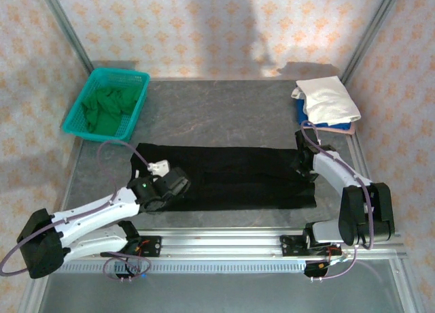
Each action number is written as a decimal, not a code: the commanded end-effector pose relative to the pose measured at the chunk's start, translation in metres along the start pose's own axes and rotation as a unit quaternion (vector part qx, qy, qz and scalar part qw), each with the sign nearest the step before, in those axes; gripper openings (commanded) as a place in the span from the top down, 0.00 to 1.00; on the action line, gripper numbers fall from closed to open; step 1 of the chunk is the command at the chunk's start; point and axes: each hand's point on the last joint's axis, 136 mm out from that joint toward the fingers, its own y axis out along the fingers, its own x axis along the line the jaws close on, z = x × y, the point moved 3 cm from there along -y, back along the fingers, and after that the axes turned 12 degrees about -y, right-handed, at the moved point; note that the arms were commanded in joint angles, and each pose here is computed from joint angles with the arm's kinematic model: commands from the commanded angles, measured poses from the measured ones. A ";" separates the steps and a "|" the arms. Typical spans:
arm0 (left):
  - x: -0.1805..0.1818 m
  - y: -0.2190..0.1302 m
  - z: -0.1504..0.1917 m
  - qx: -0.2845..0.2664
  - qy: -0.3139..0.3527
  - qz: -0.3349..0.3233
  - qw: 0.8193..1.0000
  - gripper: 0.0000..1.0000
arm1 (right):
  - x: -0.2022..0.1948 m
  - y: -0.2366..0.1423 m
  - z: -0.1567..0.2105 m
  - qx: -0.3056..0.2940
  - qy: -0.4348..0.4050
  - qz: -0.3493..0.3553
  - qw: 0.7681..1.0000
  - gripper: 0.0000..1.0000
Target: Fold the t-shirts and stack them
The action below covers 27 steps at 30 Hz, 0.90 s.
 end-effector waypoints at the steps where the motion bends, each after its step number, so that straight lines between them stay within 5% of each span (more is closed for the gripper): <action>1: 0.025 0.012 0.010 -0.021 -0.064 -0.013 0.998 0.79 | -0.001 0.006 0.003 0.009 -0.004 0.010 1.000 0.55; 3: 0.027 0.015 0.013 -0.018 -0.072 -0.005 0.997 0.48 | 0.003 0.011 0.003 0.014 -0.004 0.006 1.000 0.55; 6: 0.035 0.006 0.002 -0.045 -0.063 -0.018 0.997 0.31 | 0.005 0.014 0.001 0.013 -0.002 0.001 1.000 0.56; 10: 0.040 -0.008 -0.014 -0.085 -0.057 -0.015 0.995 0.23 | 0.007 0.016 0.000 0.011 -0.001 0.001 1.000 0.57; 15: 0.039 -0.009 -0.027 -0.121 -0.052 -0.004 0.991 0.22 | 0.005 0.021 0.001 0.015 -0.002 0.010 1.000 0.59; 19: 0.045 0.006 -0.025 -0.099 -0.059 -0.024 0.993 0.23 | 0.005 0.023 0.001 0.016 -0.003 0.010 1.000 0.60; 21: 0.048 0.015 -0.024 -0.089 -0.070 -0.026 0.993 0.31 | 0.005 0.023 0.002 0.017 -0.003 0.011 1.000 0.61; 24: 0.041 0.021 -0.022 -0.077 -0.076 -0.009 0.994 0.54 | 0.005 0.021 0.001 0.016 -0.003 0.010 1.000 0.61; 27: 0.037 0.023 -0.019 -0.065 -0.073 -0.005 0.995 0.56 | 0.005 0.019 0.000 0.012 -0.003 0.009 1.000 0.61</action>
